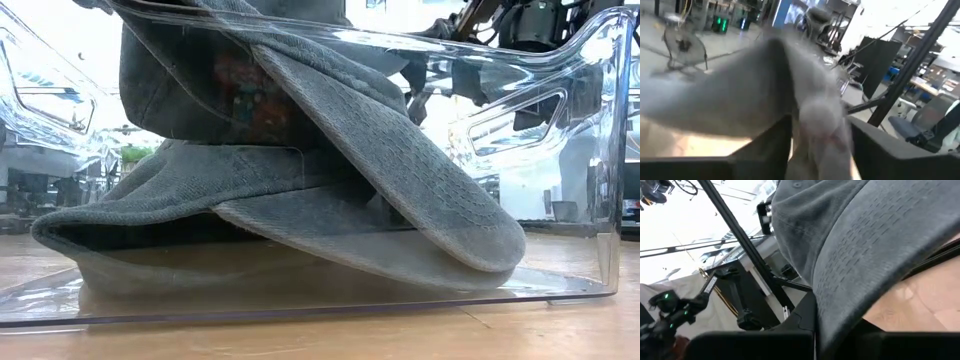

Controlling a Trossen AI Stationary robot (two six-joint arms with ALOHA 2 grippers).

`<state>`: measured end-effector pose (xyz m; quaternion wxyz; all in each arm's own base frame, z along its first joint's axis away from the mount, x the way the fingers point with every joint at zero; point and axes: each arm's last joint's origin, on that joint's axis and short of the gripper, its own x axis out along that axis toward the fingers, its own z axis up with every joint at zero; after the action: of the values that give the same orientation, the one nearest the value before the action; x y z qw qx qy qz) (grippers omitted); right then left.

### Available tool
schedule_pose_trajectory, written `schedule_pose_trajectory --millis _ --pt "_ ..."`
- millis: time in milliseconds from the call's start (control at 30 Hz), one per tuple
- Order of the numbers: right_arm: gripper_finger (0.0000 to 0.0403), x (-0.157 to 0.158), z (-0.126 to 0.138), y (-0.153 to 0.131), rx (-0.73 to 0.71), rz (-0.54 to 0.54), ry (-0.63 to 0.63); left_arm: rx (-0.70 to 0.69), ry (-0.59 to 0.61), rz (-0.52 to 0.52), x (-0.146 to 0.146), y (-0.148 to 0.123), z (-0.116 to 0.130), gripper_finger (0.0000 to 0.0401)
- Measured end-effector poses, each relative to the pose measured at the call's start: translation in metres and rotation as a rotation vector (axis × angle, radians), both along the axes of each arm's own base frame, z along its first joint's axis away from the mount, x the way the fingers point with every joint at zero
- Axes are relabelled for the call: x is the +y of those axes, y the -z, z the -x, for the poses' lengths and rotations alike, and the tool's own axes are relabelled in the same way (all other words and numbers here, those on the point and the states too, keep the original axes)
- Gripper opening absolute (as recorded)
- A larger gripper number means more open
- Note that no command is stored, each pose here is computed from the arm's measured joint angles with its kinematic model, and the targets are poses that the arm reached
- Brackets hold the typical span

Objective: Pick & Place hat
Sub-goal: Put the blue cap into the bottom transparent bin

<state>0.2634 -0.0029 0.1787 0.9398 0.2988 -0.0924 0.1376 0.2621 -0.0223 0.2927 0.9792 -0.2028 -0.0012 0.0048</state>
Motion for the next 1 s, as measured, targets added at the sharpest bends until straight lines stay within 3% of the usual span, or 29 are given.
schedule_pose_trajectory --millis 133,267,433,567,767,867,1000 --pt "0.0002 0.0 0.006 -0.005 -0.02 0.007 0.001 -0.022 -0.016 -0.041 0.005 -0.021 0.028 0.0248" --pt "0.0002 0.001 0.012 -0.015 -0.023 0.013 -0.019 -0.049 -0.096 -0.034 0.01 -0.039 0.06 0.0285" --pt "0.0001 0.023 0.022 -0.036 0.009 -0.029 -0.255 0.029 -0.19 -0.027 0.015 -0.038 0.08 0.0302" --pt "0.0001 0.054 0.029 -0.044 0.178 -0.053 -0.367 0.111 -0.245 -0.025 0.016 -0.03 0.082 0.0297" --pt "0.0001 0.098 0.038 -0.042 0.524 0.011 -0.142 0.179 -0.271 -0.025 0.016 -0.02 0.073 0.0284" --pt "0.0001 0.115 0.04 -0.045 0.533 0.004 -0.054 0.197 -0.274 -0.027 0.016 -0.017 0.068 0.0279" --pt "0.0 0.136 0.038 -0.048 0.499 -0.026 -0.041 0.213 -0.274 -0.029 0.016 -0.014 0.064 0.028"
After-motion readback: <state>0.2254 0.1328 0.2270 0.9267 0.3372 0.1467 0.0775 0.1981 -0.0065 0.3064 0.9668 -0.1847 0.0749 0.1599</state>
